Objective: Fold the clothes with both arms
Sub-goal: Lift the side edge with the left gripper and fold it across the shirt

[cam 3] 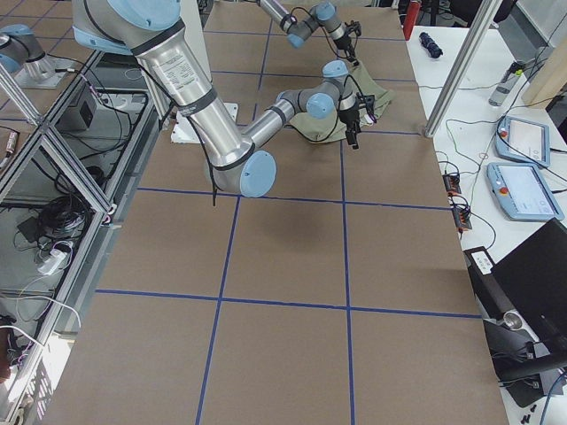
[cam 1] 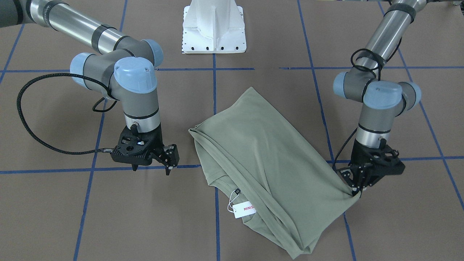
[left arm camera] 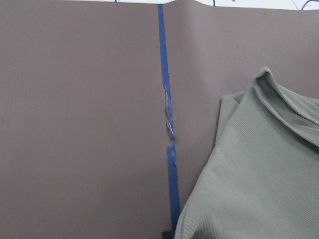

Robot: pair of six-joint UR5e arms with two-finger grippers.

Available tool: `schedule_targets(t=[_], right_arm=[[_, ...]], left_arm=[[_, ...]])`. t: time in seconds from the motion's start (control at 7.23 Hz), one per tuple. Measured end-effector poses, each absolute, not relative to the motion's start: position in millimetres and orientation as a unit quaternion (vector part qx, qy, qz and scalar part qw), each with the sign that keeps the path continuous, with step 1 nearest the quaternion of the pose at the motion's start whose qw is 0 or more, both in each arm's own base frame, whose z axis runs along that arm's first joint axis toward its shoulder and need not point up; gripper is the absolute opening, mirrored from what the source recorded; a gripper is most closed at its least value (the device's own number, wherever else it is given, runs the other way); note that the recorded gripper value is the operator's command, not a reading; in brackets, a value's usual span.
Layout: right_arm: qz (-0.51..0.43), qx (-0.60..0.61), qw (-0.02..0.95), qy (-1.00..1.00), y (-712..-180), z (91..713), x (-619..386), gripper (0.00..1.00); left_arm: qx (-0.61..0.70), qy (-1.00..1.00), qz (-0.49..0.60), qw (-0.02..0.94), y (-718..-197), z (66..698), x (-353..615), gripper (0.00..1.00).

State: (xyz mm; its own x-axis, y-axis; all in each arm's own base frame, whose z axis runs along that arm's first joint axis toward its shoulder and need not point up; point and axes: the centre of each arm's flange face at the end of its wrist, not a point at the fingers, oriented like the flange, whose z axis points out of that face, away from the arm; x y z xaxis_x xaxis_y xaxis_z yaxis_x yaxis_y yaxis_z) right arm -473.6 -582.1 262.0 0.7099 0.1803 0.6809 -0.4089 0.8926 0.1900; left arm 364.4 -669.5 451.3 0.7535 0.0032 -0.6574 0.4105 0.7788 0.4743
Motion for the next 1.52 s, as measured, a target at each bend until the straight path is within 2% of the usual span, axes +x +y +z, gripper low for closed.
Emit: schedule_targets(t=[0.14, 0.28, 0.55, 0.83, 0.97, 1.25, 1.52], right_arm=[[0.162, 0.166, 0.909, -0.346, -581, 260, -474, 1.00], [0.160, 0.167, 0.908, -0.349, -578, 258, -475, 1.00], [0.164, 0.165, 0.905, -0.356, -573, 251, -481, 0.99], [0.194, 0.155, 0.888, -0.388, -569, 235, -502, 0.92], [0.214, 0.146, 0.877, -0.405, -572, 222, -525, 0.82], [0.236, 0.140, 0.863, -0.424, -571, 206, -584, 0.70], [0.232, 0.141, 0.864, -0.423, -554, 204, -624, 0.70]], left_arm=[[0.312, 0.313, -0.111, 0.890, -704, 446, 372, 0.00], [0.315, 0.297, -0.101, 0.896, -723, 445, 377, 0.99], [0.331, 0.285, -0.073, 0.896, -734, 439, 373, 1.00], [0.330, 0.339, -0.041, 0.880, -722, 412, 368, 1.00], [0.324, 0.366, -0.027, 0.872, -706, 409, 361, 1.00], [0.327, 0.391, -0.017, 0.860, -676, 408, 344, 1.00], [0.328, 0.396, -0.013, 0.858, -667, 411, 340, 1.00]])
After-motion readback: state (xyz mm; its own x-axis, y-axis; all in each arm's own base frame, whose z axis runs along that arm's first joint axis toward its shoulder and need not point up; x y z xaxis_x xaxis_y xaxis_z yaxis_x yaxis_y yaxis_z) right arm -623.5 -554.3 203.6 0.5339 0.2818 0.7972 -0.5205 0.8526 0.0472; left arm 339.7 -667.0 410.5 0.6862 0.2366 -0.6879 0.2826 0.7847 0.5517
